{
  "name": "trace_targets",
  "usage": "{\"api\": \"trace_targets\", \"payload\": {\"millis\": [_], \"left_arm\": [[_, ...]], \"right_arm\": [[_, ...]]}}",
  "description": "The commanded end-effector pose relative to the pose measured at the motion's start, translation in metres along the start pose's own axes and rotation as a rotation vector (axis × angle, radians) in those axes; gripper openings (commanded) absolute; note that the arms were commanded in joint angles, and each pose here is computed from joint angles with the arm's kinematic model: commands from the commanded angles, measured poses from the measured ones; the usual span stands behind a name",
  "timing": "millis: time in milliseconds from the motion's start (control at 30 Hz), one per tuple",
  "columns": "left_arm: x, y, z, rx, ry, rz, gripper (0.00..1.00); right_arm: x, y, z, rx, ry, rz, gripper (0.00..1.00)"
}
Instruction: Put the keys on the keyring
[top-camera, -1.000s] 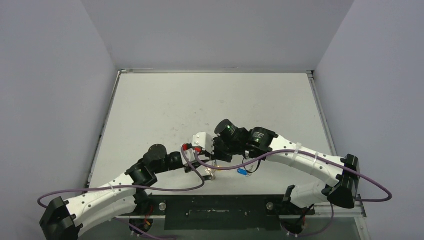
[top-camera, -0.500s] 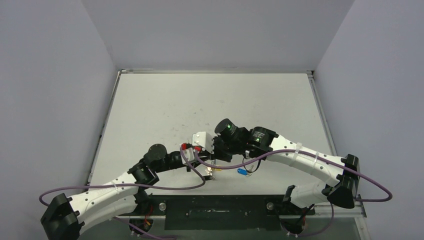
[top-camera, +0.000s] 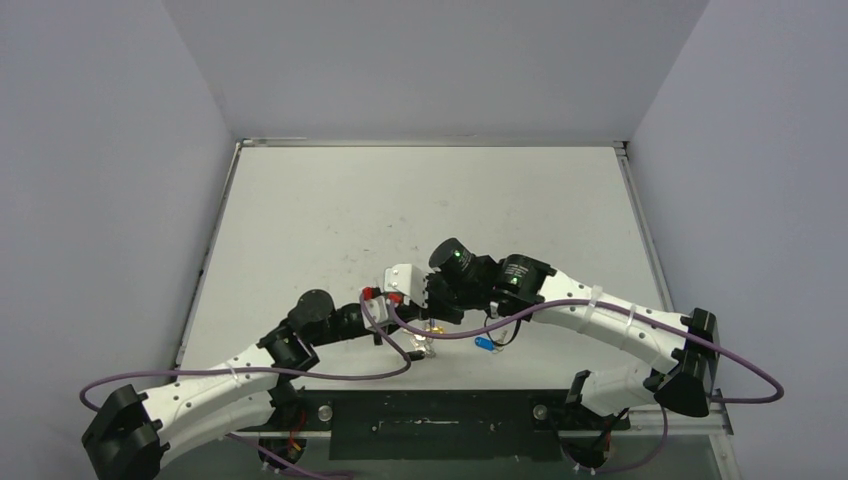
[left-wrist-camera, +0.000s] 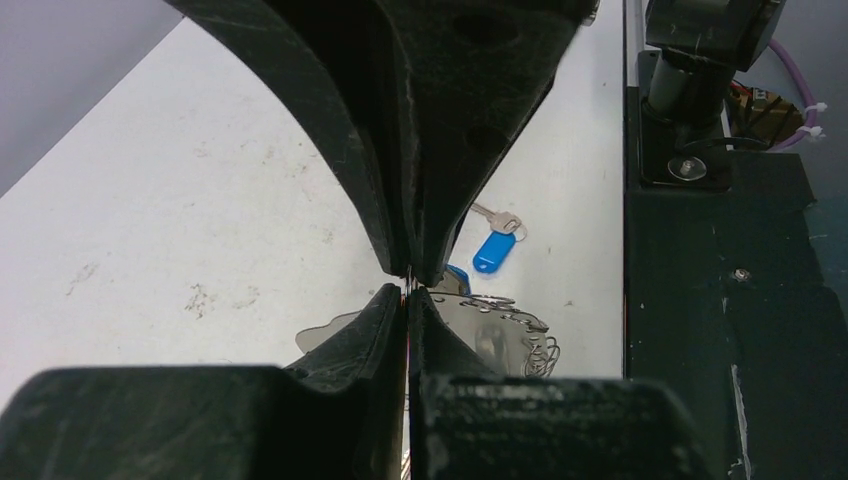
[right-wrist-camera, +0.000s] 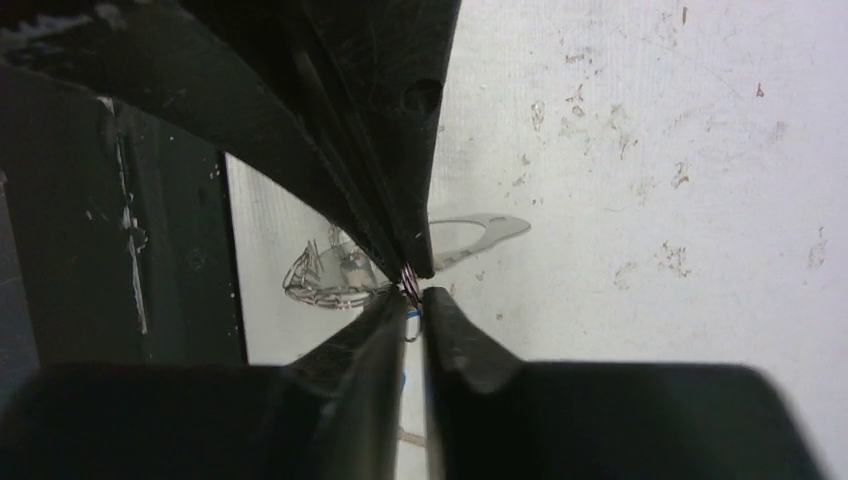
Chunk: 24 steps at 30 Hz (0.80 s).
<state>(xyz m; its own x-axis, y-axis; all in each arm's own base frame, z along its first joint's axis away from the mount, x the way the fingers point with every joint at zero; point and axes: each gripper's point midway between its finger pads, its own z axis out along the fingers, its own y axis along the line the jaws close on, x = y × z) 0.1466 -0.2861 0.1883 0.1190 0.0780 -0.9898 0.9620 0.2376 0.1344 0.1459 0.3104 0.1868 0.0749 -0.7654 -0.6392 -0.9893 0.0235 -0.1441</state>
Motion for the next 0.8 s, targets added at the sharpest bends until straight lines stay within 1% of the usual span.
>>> {"api": "trace_targets", "payload": {"millis": [0,67,100,167,300,433,567,633,767], "left_arm": [[-0.022,0.009,-0.001,-0.063,-0.098,0.008,0.0],[-0.023,0.013,-0.004,-0.099,-0.132,-0.009,0.0],[-0.024,0.014,-0.006,-0.116,-0.151,-0.023,0.0],[-0.027,0.018,-0.009,-0.151,-0.199,-0.048,0.0],[-0.036,0.02,-0.013,-0.174,-0.282,-0.076,0.0],[-0.042,0.016,-0.016,-0.159,-0.332,-0.049,0.0],[-0.045,0.008,-0.016,-0.114,-0.345,-0.014,0.0],[-0.044,0.007,-0.017,-0.107,-0.344,0.018,0.0],[-0.046,0.005,-0.019,-0.102,-0.351,0.031,0.0]], "right_arm": [[-0.01,-0.011,0.004,0.059,-0.071,0.017,0.18],[-0.012,-0.016,0.001,0.065,-0.121,0.045,0.33],[-0.014,-0.019,-0.001,0.064,-0.155,0.061,0.37],[-0.015,-0.024,-0.006,0.048,-0.227,0.093,0.41],[-0.019,-0.026,-0.018,0.013,-0.377,0.113,0.42],[-0.03,-0.016,-0.027,-0.021,-0.482,0.048,0.4],[-0.036,-0.013,-0.028,-0.033,-0.531,0.015,0.38],[-0.039,-0.011,-0.027,-0.05,-0.546,-0.001,0.37],[-0.045,-0.007,-0.024,-0.086,-0.586,-0.039,0.34]]}}
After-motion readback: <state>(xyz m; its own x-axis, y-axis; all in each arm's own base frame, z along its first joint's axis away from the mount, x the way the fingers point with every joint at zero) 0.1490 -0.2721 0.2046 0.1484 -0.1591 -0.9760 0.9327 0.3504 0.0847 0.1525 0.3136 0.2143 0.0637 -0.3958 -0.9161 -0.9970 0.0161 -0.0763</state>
